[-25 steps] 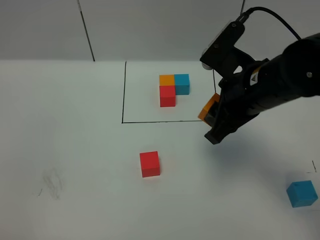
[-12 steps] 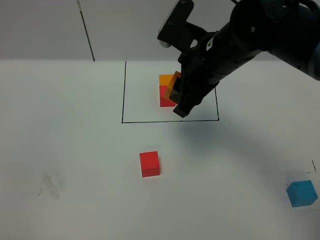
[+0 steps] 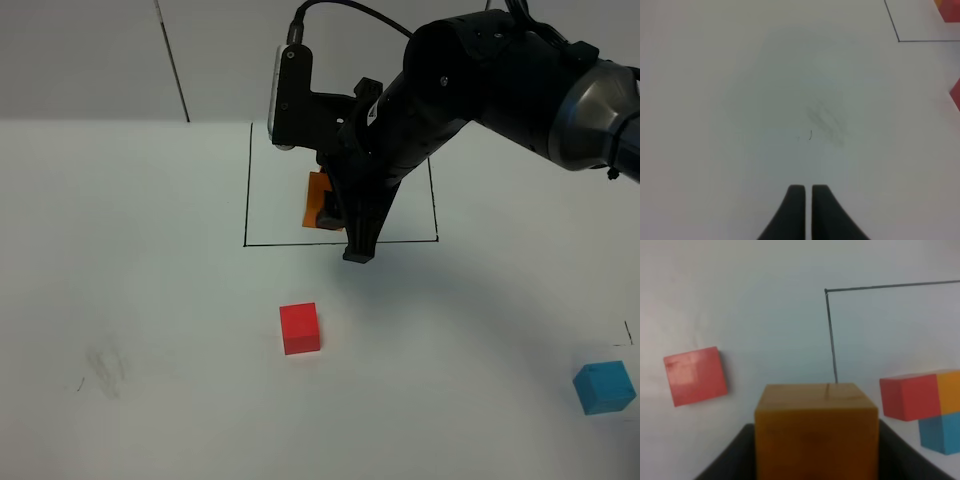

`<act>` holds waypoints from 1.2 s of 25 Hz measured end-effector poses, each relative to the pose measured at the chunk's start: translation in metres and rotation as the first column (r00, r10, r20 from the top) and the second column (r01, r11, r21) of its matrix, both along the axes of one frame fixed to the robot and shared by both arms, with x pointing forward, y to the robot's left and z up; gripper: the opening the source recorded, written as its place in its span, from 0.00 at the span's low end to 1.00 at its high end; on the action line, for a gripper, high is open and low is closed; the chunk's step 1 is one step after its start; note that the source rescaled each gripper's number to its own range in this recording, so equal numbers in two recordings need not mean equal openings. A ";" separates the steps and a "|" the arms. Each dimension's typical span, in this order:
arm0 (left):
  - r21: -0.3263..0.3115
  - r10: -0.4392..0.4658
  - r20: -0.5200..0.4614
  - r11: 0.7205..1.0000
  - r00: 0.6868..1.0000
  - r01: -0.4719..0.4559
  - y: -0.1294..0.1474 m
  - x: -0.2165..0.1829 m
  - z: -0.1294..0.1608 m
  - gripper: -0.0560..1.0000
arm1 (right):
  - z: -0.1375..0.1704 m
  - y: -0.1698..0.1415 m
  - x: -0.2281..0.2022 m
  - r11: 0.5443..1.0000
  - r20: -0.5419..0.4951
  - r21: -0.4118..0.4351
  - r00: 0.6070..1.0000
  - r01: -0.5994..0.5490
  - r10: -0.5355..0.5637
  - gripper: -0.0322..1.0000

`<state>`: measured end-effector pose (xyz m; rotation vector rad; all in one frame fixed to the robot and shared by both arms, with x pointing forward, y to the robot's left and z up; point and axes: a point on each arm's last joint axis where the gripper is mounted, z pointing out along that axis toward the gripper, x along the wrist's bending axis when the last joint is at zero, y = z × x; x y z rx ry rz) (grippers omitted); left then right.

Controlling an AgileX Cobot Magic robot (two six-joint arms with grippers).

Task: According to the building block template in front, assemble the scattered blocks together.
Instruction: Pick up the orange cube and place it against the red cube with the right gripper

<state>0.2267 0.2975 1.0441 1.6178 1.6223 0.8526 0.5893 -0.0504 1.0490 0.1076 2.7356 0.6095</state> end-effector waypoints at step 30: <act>0.000 0.000 0.000 1.000 1.000 0.000 0.000 0.000 0.000 0.06 | -0.043 0.026 -0.002 0.559 0.126 -0.405 0.562 -0.723 0.818 0.53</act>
